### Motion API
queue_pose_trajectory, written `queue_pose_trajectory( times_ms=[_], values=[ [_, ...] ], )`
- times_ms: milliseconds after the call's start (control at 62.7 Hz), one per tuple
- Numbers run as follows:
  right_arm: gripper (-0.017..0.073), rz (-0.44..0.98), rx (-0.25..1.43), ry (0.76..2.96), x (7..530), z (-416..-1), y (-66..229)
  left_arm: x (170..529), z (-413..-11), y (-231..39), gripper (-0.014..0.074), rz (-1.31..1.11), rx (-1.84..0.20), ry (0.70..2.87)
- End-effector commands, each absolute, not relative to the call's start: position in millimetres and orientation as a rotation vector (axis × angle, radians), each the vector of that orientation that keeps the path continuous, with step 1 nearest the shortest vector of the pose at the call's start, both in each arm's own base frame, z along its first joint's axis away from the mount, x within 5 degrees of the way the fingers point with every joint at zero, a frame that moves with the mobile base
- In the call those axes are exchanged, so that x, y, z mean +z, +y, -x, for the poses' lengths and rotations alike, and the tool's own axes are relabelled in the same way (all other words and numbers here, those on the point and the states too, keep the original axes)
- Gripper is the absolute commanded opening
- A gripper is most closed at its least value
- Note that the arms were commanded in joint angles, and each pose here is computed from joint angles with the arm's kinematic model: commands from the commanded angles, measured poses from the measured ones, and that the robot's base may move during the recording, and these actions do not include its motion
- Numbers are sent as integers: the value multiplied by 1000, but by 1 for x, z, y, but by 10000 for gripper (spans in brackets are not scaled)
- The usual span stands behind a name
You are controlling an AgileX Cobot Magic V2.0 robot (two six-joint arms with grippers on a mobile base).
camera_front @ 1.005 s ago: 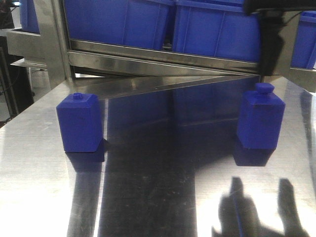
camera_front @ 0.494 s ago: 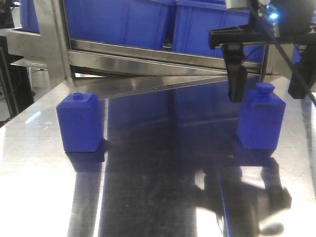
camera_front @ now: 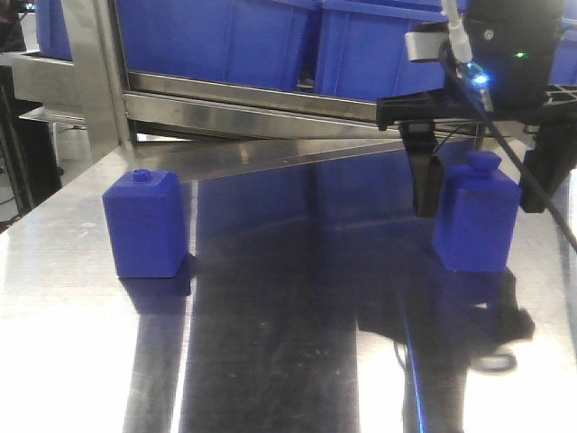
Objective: Pick and sort blue part to right shelf
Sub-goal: 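Lower the right gripper over the nearer blue block and close it, then lift the blue block off the table with the right gripper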
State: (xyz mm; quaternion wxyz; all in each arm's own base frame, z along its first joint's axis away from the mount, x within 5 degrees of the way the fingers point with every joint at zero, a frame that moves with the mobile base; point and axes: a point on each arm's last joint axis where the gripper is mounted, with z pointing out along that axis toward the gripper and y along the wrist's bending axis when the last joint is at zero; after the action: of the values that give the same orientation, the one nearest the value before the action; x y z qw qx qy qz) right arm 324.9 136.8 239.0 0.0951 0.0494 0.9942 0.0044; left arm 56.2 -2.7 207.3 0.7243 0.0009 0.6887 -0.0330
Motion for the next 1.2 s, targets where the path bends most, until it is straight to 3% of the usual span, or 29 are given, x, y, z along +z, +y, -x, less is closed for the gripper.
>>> queue_pose_trajectory(
  times_ms=[0,303,606,909,1180],
  values=[
    [613,-128,58,2864,260,-328,136,209,-55,-3,123,5,-91,1437],
    [607,-129,58,2863,259,-329,136,209,-55,-3,123,5,-91,1437],
    [379,-122,54,2867,259,-328,135,209,-55,-3,123,5,-91,1437],
    [372,-29,7,2825,276,-321,128,209,-55,-3,123,5,-91,1437],
    [372,90,121,2576,303,-293,87,209,-55,-3,123,5,-91,1437]
  ],
)
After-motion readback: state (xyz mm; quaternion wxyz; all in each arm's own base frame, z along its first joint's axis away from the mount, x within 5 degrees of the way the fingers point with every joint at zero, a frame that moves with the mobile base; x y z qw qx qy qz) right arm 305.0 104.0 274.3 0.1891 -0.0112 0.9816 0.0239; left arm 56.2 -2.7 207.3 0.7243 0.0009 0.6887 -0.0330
